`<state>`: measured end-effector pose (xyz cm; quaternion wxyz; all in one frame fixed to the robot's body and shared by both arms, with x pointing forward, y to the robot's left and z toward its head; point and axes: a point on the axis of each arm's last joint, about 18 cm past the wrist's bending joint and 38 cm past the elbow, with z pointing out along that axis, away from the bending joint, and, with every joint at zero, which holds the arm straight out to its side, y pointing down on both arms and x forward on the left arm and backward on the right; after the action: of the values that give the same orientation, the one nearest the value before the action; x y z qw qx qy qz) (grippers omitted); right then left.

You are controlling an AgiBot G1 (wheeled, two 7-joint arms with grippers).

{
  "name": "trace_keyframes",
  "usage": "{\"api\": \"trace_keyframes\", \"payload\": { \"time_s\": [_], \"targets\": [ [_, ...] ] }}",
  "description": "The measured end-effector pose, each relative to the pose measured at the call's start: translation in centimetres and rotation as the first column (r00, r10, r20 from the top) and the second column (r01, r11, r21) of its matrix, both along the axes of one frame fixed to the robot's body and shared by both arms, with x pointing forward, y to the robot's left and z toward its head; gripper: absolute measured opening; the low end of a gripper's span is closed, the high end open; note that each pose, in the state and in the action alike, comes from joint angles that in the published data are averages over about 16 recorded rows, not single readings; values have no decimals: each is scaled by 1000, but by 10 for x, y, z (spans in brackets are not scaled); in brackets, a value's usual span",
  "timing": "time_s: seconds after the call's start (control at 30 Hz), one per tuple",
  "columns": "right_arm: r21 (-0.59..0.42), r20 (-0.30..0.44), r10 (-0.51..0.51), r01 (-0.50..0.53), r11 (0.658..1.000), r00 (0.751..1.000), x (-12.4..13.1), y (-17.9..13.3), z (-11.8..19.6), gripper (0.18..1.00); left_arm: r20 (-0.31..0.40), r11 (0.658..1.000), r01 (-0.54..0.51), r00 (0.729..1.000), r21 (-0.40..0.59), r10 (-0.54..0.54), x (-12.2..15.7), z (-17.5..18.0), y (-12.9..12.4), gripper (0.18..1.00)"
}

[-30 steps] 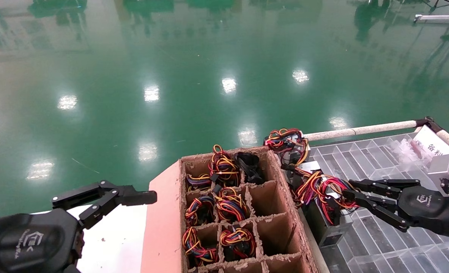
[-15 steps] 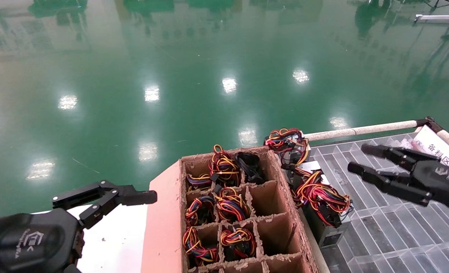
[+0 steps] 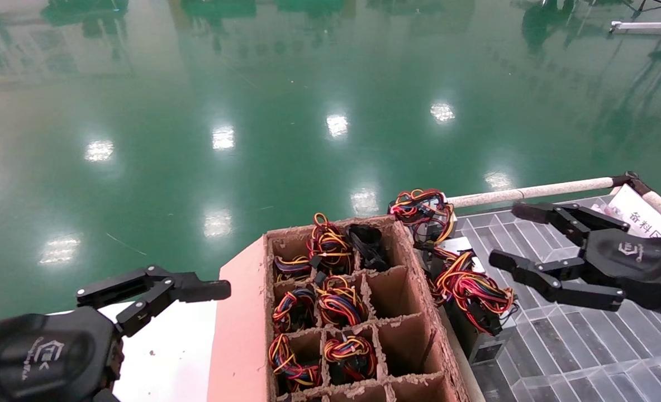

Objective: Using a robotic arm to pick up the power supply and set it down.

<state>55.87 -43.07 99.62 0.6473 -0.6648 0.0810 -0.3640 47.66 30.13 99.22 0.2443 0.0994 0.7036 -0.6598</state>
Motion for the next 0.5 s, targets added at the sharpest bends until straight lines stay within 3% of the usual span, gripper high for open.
{"api": "trace_keyframes", "payload": {
  "time_s": [0.17, 0.5],
  "targets": [
    [-19, 12, 41, -41, 999, 999, -5, 14, 2, 946, 0, 1000, 0, 1000, 0, 0, 0, 0, 0, 1001],
    [-57, 28, 130, -128, 990, 991, -19, 43, 5, 997, 0, 1000, 0, 1000, 0, 0, 0, 0, 0, 1001]
  ]
}}
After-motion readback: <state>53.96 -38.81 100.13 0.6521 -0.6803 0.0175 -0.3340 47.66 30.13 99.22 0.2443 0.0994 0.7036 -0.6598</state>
